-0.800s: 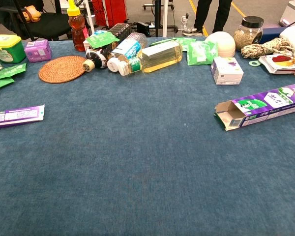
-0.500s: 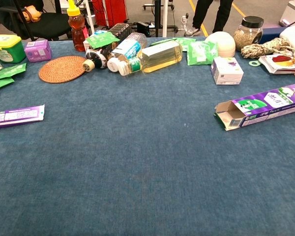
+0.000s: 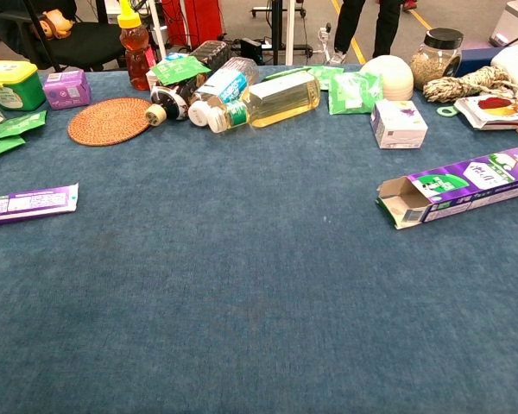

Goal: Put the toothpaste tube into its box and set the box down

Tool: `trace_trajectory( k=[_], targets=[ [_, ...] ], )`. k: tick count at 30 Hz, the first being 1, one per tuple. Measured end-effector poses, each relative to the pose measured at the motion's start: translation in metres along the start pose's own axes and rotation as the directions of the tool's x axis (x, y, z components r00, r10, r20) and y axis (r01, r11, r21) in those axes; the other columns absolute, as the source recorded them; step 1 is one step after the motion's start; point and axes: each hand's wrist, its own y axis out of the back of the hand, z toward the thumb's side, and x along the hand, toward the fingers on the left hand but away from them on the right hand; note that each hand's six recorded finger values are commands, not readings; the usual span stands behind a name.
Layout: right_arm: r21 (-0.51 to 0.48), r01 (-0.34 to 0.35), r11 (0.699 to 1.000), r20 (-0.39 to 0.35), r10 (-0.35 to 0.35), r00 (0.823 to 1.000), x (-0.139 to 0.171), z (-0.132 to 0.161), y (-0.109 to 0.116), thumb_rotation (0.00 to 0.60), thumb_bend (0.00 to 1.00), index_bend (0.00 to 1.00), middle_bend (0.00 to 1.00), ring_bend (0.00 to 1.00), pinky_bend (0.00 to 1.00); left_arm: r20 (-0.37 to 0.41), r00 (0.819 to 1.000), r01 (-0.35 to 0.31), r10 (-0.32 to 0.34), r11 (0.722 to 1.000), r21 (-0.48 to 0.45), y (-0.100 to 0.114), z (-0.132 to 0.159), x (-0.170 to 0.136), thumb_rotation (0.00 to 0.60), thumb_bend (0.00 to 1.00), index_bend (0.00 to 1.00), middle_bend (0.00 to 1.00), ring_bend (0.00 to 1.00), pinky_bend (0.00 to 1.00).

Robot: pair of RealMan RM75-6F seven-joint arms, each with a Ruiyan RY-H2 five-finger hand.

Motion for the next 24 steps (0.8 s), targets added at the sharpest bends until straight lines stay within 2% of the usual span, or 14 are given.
trace_trajectory(
  k=[4,8,9,13,20,24],
  targets=[
    [-0.009,0.008,1.000,0.000,-0.008,1.000,0.000,-0.001,0.003,0.600,0.00,0.00,0.00,0.00,0.00,0.014,0.998,0.065,-0.064,0.997,-0.035,-0.012,-0.002,0.010,0.600,0.05,0.00,0.00,0.00,0.01],
    [-0.011,0.006,1.000,0.000,-0.006,1.000,0.001,-0.001,0.003,0.600,0.00,0.00,0.00,0.00,0.00,0.045,0.987,0.157,-0.156,0.988,-0.006,-0.020,-0.001,0.008,0.600,0.05,0.00,0.00,0.00,0.02],
    [-0.012,0.004,1.000,-0.001,-0.004,1.000,0.001,-0.001,0.003,0.600,0.00,0.00,0.00,0.00,0.00,0.047,0.983,0.178,-0.178,0.984,0.005,-0.020,-0.001,0.007,0.600,0.05,0.00,0.00,0.00,0.05],
    [-0.009,-0.002,1.000,-0.007,0.002,1.000,0.001,0.001,0.001,0.600,0.00,0.00,0.00,0.00,0.00,0.051,0.975,0.213,-0.215,0.976,0.033,-0.023,0.002,0.003,0.600,0.05,0.00,0.00,0.00,0.18],
    [-0.006,-0.005,1.000,-0.007,0.005,1.000,0.001,0.002,0.000,0.600,0.00,0.00,0.00,0.00,0.00,0.061,0.959,0.274,-0.278,0.960,0.063,-0.033,0.013,0.007,0.600,0.05,0.04,0.00,0.00,0.22],
    [-0.004,-0.005,1.000,-0.005,0.005,1.000,0.001,0.002,-0.001,0.600,0.00,0.00,0.00,0.00,0.00,0.071,0.940,0.327,-0.332,0.942,0.076,-0.043,0.022,0.015,0.600,0.05,0.04,0.00,0.00,0.22]
  ],
)
